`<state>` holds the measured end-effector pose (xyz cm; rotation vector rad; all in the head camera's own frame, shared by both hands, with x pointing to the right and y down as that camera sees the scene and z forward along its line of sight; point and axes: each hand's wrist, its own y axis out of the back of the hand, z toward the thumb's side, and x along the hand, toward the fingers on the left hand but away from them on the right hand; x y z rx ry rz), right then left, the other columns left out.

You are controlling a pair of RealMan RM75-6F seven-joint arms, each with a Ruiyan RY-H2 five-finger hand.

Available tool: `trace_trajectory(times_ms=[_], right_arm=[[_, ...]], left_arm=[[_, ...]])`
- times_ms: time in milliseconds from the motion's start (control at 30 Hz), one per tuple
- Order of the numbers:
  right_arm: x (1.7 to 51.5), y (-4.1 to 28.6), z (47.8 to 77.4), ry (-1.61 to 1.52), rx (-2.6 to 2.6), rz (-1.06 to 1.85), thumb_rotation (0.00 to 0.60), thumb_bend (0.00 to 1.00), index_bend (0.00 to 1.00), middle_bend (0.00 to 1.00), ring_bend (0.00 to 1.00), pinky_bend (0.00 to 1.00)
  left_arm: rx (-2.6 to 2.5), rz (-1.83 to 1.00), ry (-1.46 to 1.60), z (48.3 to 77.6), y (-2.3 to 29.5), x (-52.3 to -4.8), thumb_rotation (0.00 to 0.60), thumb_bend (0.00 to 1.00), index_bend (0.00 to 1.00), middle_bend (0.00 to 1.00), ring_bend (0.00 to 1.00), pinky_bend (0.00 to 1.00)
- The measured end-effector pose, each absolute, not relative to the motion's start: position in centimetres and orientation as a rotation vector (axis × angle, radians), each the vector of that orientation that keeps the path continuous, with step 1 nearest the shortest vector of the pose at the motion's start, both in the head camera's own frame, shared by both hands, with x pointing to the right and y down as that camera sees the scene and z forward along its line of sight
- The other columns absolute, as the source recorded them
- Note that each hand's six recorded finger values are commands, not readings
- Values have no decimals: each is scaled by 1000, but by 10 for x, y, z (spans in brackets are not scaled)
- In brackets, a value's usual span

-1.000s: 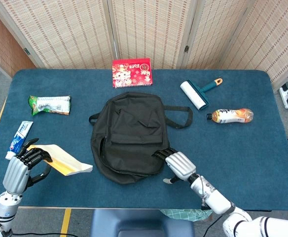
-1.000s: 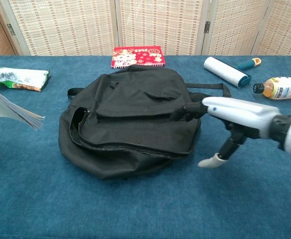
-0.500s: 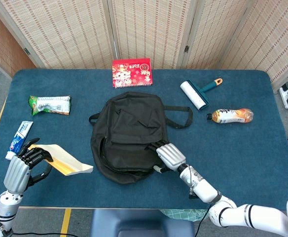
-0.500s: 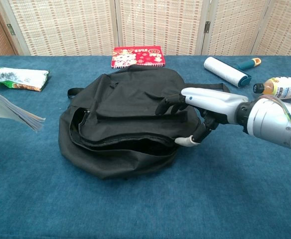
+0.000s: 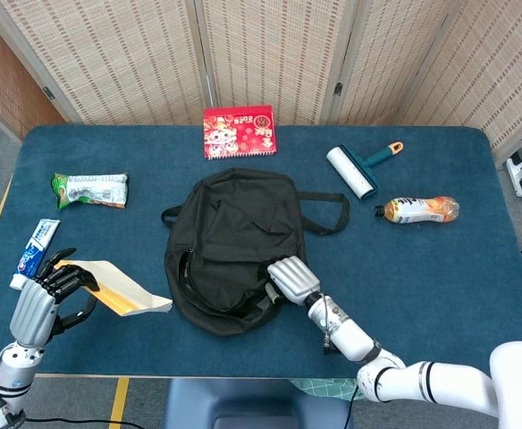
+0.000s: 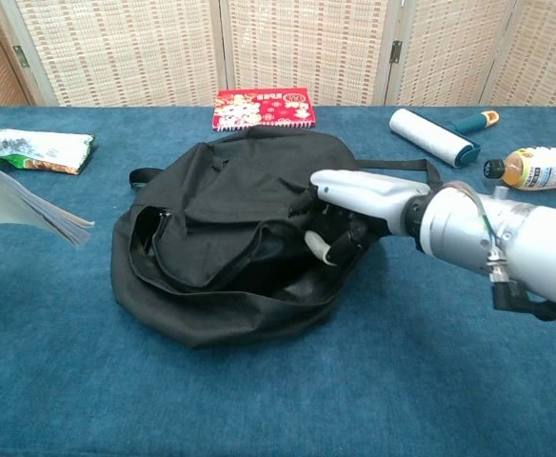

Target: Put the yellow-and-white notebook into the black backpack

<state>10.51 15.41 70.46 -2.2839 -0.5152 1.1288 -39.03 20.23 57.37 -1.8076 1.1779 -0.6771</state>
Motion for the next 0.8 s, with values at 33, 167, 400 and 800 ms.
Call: trace_trajectory(times_ms=[33, 167, 400, 800], right_arm=[[103, 151, 704, -533, -2285, 1130, 600, 754, 715, 448, 374, 330], [95, 130, 697, -659, -2308, 1137, 600, 782, 742, 470, 395, 330], [83, 98, 686, -931, -2379, 1159, 600, 788, 749, 476, 402, 330], [47, 62, 661, -1343, -2463, 1038, 600, 788, 745, 473, 403, 355]], left_arm=[[-1811, -668, 1174, 573, 202, -389, 600, 521, 705, 581, 476, 236], [-1840, -605, 1163, 566, 198, -382, 600, 521, 705, 583, 476, 245], [-1915, -457, 1160, 551, 193, -358, 600, 521, 705, 587, 477, 258], [-2096, -252, 1096, 556, 190, -289, 600, 520, 705, 593, 483, 265]])
